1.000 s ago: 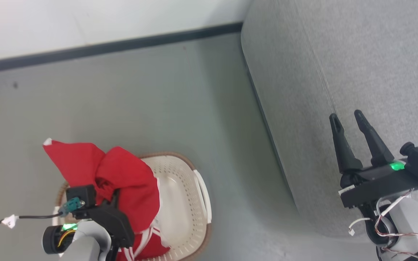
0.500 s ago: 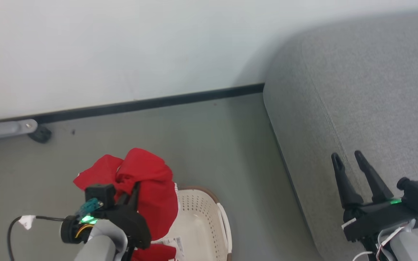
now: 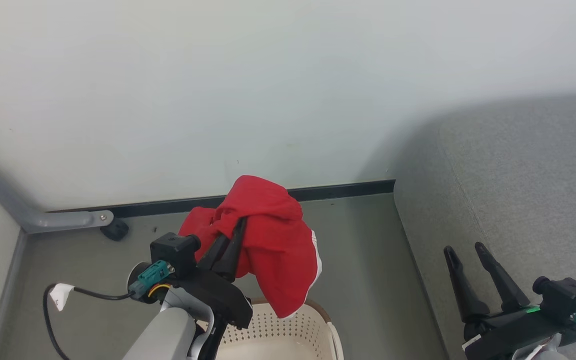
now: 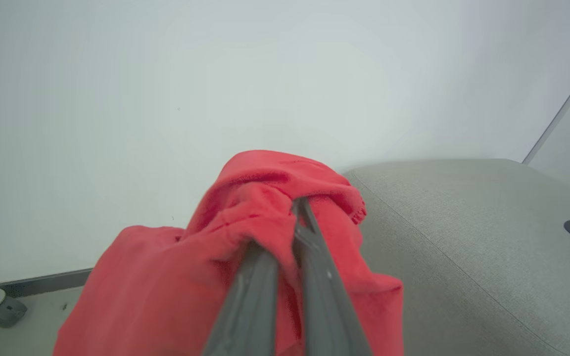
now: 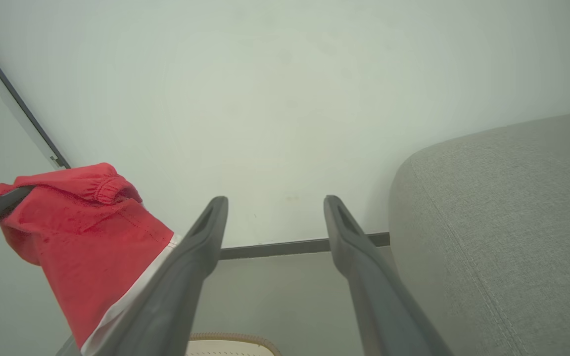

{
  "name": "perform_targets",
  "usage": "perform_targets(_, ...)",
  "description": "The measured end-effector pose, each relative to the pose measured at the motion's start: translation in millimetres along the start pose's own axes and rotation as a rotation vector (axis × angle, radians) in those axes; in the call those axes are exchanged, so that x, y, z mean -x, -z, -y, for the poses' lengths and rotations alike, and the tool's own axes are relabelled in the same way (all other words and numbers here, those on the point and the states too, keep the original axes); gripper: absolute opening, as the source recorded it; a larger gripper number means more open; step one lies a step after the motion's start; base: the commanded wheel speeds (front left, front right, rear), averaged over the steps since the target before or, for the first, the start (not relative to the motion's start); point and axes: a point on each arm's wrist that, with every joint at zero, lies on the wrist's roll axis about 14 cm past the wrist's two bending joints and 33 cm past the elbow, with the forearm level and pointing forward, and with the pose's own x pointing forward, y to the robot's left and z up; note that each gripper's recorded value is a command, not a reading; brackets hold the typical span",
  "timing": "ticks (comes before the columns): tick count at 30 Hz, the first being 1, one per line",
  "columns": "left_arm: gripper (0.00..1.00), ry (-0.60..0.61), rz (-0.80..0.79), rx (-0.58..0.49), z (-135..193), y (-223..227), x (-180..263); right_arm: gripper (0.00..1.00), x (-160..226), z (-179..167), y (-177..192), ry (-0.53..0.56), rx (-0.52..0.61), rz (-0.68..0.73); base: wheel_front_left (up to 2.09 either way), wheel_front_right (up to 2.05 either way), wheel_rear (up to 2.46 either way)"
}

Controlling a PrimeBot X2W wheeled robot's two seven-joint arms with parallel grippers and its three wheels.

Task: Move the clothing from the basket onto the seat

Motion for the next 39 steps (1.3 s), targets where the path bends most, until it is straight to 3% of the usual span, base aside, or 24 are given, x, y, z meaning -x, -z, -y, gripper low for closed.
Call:
perform_targets(11,0.00,0.072,0.156,-0.033,30,-58,7,1.00,4,-61,-13,-0.184,0.027,0.038,0.00,0.00,0.00)
perform_targets(24,0.00,0.110,0.117,-0.038,40,-56,5,1.00,-2,-123,-9,-0.409,0.088,0.018,0.00,0.00,0.00)
perform_targets(32,0.00,0.124,0.079,-0.042,43,-50,4,1.00,-7,-159,-3,-0.565,0.185,-0.008,0.00,0.00,0.00)
perform_targets(39,0.00,0.132,0.058,-0.047,45,-47,5,1.00,-16,-164,7,-0.601,0.248,-0.044,0.00,0.00,0.00)
